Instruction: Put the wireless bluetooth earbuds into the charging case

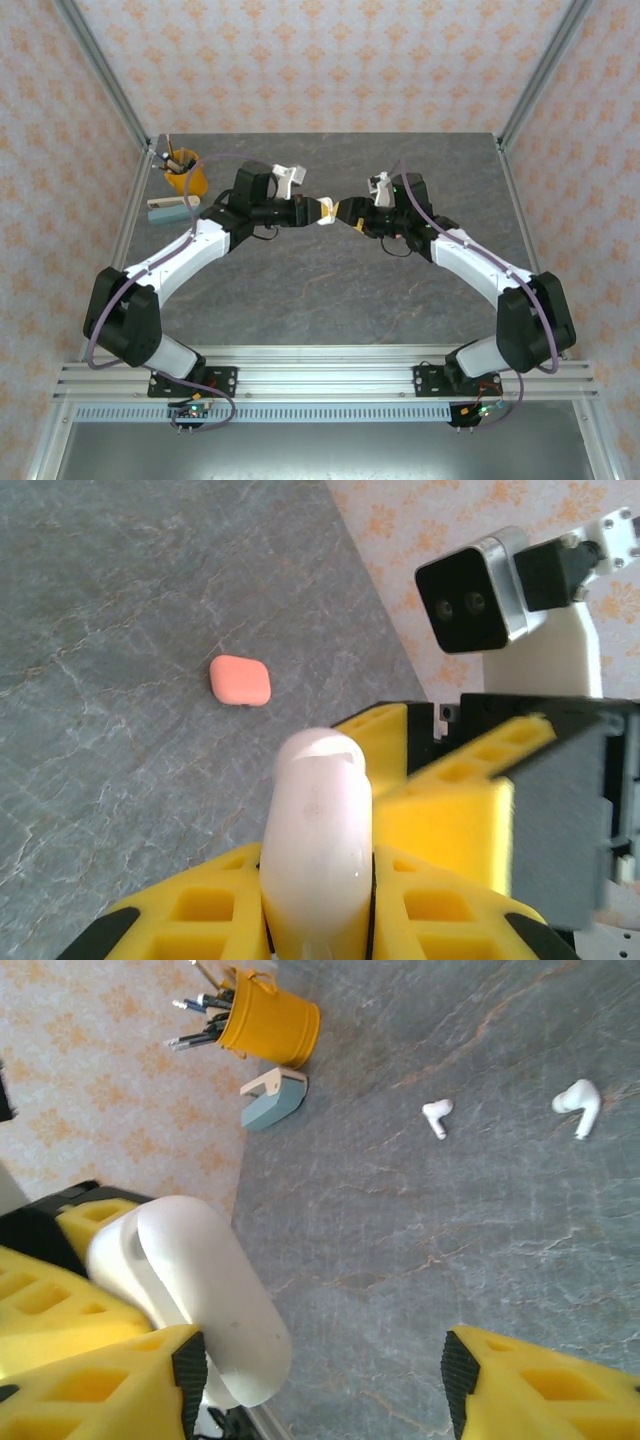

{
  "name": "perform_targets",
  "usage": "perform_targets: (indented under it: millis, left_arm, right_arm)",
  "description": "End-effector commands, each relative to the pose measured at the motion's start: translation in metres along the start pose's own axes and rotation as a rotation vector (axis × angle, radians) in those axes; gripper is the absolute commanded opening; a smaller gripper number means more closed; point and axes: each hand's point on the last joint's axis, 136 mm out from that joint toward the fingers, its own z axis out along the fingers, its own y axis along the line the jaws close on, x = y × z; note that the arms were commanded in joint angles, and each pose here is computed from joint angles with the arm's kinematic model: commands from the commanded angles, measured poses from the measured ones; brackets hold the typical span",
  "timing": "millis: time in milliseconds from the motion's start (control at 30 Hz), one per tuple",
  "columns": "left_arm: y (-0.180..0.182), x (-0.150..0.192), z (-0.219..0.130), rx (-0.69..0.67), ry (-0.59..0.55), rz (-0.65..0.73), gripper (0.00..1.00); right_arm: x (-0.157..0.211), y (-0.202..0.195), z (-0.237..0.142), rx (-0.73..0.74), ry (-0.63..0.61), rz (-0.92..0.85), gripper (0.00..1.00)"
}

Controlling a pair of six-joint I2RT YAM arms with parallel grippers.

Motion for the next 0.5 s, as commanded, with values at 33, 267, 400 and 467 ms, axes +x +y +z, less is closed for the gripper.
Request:
perform_targets:
  millis: [33, 267, 400, 467]
  left_arm:
    - [-0.062, -0.028, -0.034, 0.128, -0.089, 0.138, 0.00]
    - [-0.062, -0.025, -0.037, 0.127, -0.082, 0.146, 0.00]
    - [-0.062, -0.024, -0.035, 0.140, -0.077, 0.147, 0.00]
    - [-0.061, -0.024, -0.033, 0.146, -0.070, 0.147, 0.00]
  right_arm:
    - [-0.014, -0.044, 0.001, 0.082, -0.068, 0.085, 0.61]
    - [-0.019, -0.019, -0.018, 0.035, -0.081, 0.044, 0.60]
    - [-0.021, 0.025, -0.040, -0.075, -0.083, -0.034, 0.57]
    - [-0.022, 0.045, -0.048, -0.124, -0.076, -0.070, 0.55]
